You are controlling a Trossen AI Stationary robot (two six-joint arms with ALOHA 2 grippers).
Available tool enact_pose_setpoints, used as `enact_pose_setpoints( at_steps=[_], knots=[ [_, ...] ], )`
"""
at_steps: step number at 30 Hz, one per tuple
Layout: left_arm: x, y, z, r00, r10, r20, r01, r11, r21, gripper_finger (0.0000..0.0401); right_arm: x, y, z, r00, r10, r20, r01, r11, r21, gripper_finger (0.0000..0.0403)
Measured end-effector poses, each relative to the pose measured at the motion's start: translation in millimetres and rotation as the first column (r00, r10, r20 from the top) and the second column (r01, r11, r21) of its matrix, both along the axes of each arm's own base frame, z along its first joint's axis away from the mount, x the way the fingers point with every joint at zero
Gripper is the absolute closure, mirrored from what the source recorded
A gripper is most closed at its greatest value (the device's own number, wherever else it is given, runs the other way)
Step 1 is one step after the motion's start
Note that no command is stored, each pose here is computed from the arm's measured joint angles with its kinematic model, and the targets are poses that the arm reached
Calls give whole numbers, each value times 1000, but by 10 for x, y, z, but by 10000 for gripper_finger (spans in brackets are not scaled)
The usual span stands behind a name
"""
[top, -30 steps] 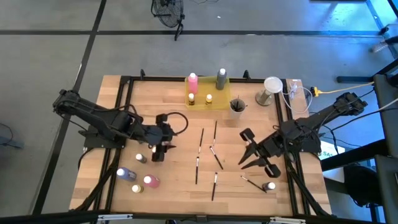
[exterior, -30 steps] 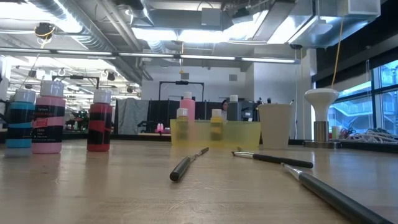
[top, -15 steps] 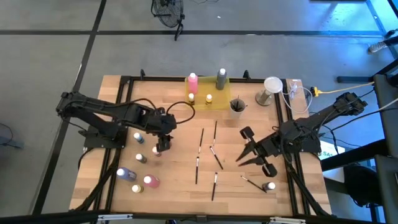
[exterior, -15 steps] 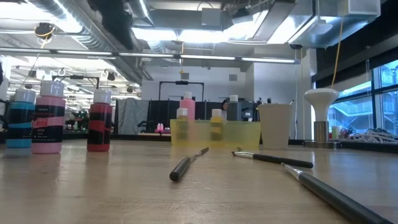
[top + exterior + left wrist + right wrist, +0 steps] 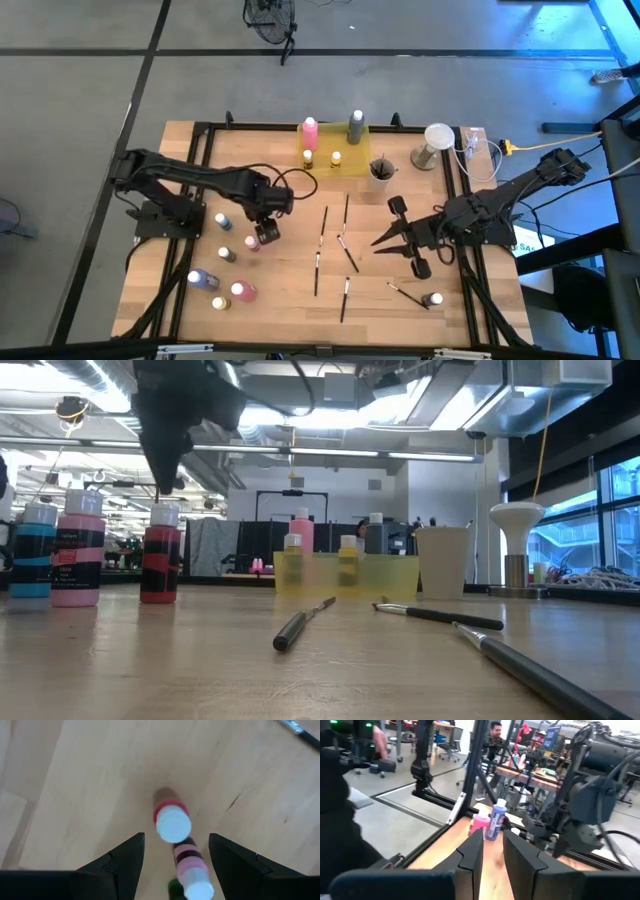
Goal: Pick & Place Paint Supplies
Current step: Put the small red paint bottle into the yellow bin
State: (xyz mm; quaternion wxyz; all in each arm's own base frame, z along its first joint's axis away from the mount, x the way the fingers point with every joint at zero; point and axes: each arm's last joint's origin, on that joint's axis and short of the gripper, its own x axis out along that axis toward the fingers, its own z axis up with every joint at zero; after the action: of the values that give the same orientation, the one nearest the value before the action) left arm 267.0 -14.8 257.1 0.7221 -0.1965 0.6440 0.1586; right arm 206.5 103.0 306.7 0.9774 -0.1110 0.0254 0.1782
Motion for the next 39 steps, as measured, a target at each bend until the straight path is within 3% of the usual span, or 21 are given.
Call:
enact_pose_setpoints(
  at_steps=[4, 18, 27, 39],
  knots=[
    [2, 72, 0, 1000, 1, 1, -1, 999, 51, 183, 0, -2, -5, 1000, -5, -4, 5, 1000, -2, 325],
    [11, 141, 1, 998, 59, 10, -59, 997, 45, 183, -4, -4, -46, 999, -7, -52, 7, 1000, 2, 325],
    [10, 140, 2, 997, -75, 2, 74, 990, 118, 182, -7, -5, -64, 998, -8, -70, 8, 1000, -2, 325],
    [22, 30, 4, 994, -109, 17, 106, 987, 120, 183, -7, -6, -67, 997, -8, -73, 8, 1000, -1, 325]
  ],
)
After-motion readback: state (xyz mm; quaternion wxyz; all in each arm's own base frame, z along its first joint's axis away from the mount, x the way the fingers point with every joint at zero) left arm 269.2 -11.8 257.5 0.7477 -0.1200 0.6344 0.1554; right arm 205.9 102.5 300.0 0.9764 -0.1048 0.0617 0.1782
